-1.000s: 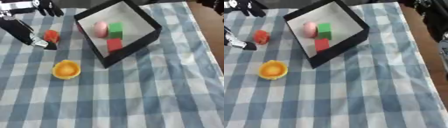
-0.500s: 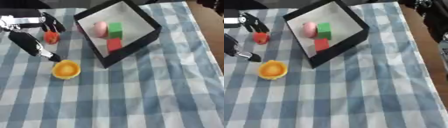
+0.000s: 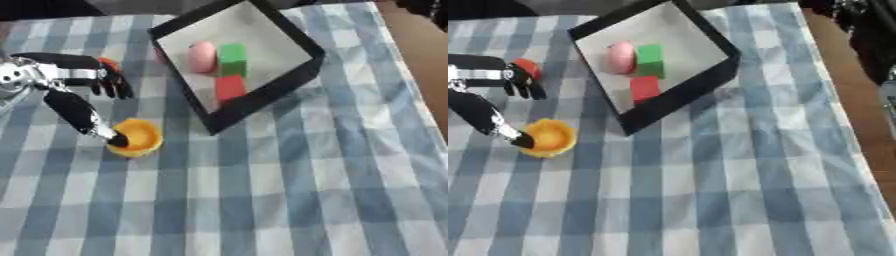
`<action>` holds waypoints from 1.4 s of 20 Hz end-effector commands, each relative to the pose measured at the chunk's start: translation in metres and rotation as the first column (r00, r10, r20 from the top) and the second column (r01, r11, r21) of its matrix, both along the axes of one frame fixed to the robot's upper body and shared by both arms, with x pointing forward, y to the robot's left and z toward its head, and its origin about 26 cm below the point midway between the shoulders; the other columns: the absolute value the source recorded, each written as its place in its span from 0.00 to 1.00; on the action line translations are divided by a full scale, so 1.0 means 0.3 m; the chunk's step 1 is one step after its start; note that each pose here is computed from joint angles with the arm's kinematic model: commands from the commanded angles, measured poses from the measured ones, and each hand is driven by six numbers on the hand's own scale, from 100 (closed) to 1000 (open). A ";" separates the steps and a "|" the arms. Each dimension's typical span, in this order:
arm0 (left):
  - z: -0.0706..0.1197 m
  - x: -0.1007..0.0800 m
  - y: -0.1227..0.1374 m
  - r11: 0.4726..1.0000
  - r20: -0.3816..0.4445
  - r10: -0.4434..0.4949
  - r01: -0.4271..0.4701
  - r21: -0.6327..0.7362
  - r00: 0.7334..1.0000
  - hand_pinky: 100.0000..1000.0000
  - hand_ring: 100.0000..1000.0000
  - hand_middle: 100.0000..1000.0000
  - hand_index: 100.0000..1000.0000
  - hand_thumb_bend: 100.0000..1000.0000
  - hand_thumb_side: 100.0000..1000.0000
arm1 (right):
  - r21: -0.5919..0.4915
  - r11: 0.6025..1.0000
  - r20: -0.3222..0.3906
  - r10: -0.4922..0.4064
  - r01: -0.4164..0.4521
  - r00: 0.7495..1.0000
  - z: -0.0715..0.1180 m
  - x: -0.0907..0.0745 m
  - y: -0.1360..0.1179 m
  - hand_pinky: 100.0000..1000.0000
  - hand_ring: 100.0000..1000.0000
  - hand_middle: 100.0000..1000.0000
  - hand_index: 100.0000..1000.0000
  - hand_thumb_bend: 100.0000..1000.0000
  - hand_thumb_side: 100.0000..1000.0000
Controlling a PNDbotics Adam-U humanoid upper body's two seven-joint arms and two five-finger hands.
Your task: Pick up objects on the table and place them in the box.
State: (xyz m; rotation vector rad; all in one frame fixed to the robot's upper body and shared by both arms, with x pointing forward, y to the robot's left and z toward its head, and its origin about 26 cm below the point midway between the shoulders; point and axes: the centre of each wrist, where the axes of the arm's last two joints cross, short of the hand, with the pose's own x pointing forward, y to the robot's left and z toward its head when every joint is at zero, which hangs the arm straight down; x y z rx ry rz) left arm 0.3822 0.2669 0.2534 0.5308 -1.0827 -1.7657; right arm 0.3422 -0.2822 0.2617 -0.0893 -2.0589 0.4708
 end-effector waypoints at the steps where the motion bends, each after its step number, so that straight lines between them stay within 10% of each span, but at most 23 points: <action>1: 0.008 0.004 0.009 1.000 0.004 0.012 -0.012 0.016 1.000 0.77 0.76 0.71 0.82 0.68 0.43 | -0.016 1.000 0.023 -0.007 0.008 1.000 0.026 -0.005 -0.008 0.91 0.75 0.72 0.71 0.00 0.65; 13: -0.060 0.028 -0.029 0.998 0.010 0.002 -0.003 0.055 1.000 0.75 0.75 0.68 0.80 0.64 0.42 | -0.013 1.000 0.009 -0.013 0.013 1.000 0.013 -0.003 -0.010 0.91 0.75 0.72 0.71 0.00 0.67; 28: -0.113 0.032 -0.064 0.988 0.078 -0.056 0.044 0.145 0.995 0.70 0.68 0.59 0.70 0.38 0.03 | -0.006 1.000 0.002 -0.015 0.015 1.000 0.004 -0.002 -0.012 0.91 0.75 0.72 0.71 0.00 0.69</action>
